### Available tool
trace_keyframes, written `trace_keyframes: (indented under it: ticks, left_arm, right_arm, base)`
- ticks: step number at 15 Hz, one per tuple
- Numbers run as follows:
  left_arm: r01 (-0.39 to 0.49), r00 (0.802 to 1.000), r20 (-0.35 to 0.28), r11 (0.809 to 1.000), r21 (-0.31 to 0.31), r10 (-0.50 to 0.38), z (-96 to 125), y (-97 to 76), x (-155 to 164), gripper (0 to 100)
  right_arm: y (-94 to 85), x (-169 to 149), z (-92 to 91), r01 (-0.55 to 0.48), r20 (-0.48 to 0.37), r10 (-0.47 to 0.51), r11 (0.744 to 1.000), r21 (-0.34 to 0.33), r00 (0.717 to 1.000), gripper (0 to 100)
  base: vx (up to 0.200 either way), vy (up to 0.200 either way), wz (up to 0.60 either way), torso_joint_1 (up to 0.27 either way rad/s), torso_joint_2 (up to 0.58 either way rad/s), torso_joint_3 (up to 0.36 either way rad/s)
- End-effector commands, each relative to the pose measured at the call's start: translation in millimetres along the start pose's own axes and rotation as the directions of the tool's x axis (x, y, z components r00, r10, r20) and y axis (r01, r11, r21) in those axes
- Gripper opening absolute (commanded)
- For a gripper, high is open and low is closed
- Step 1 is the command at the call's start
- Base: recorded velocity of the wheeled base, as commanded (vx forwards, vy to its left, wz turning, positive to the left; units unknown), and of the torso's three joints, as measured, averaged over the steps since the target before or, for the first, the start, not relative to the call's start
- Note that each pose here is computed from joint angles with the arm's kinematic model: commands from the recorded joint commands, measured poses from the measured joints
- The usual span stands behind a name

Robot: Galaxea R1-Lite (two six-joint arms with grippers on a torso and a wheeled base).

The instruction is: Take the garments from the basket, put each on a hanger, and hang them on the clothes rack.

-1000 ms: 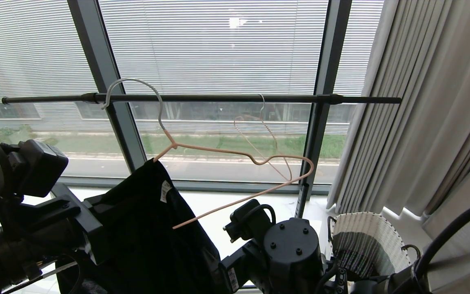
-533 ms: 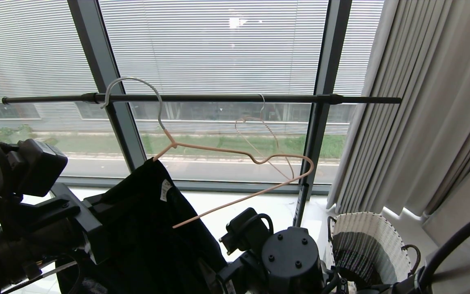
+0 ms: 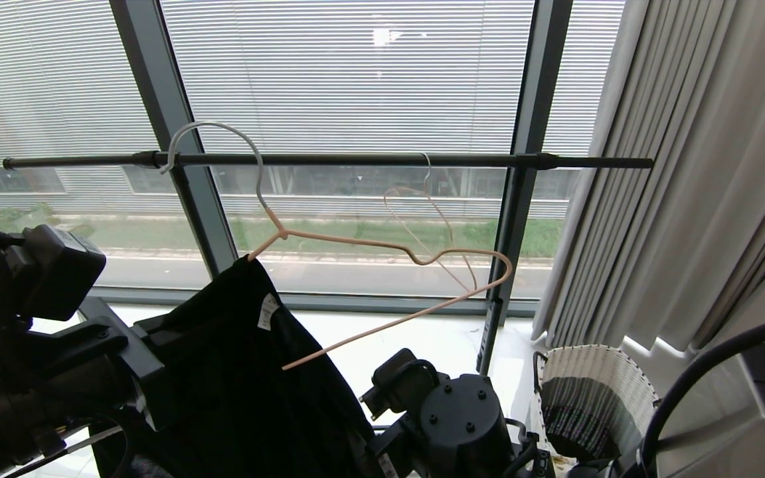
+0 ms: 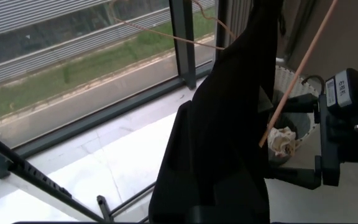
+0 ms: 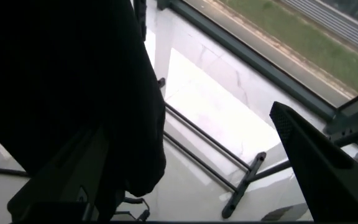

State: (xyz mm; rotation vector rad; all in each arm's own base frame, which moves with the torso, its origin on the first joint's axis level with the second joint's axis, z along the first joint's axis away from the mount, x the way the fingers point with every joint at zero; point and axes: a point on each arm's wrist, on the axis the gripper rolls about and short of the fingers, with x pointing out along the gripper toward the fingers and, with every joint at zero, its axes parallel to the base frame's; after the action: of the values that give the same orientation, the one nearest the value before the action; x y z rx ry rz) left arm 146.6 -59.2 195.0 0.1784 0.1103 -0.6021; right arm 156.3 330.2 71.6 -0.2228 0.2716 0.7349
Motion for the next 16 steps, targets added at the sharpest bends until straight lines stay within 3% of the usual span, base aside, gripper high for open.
trace_keyframes:
  ticks: [1,7,10,14,16]
  left_arm:
    - [-0.018,1.000,-0.006,1.000,0.000,0.018,-1,0.1,0,0]
    - [-0.042,0.997,-0.071,0.999,0.014,0.043,-19,-2.1,-4,0]
    - [-0.040,0.997,-0.069,0.999,0.019,0.042,-19,-2.1,-4,0]
    - [-0.023,0.997,-0.069,0.999,0.024,0.025,-22,-5.3,-8,0]
    - [0.015,0.997,-0.082,0.997,0.080,-0.009,-26,-8.0,-8,0]
  right_arm:
    - [-12.9,5,-9.8,0.051,-0.036,-0.052,0.998,-0.026,0.998,100]
    - [-108.0,-23,-10.9,0.305,-0.093,-0.309,0.951,-0.056,0.947,100]
    - [-138.3,-32,-5.4,0.385,-0.086,-0.389,0.921,-0.059,0.917,100]
    - [-158.1,-36,2.3,0.433,-0.065,-0.436,0.899,-0.062,0.897,100]
    - [-160.6,-36,8.5,0.440,-0.044,-0.443,0.896,-0.057,0.896,100]
  base:
    - [0.000,0.000,0.00,0.000,0.00,0.000]
    - [0.000,0.000,0.00,0.000,0.00,0.000]
    - [0.000,0.000,0.00,0.000,0.00,0.000]
    - [0.000,0.000,0.00,0.000,0.00,0.000]
    - [0.000,0.000,0.00,0.000,0.00,0.000]
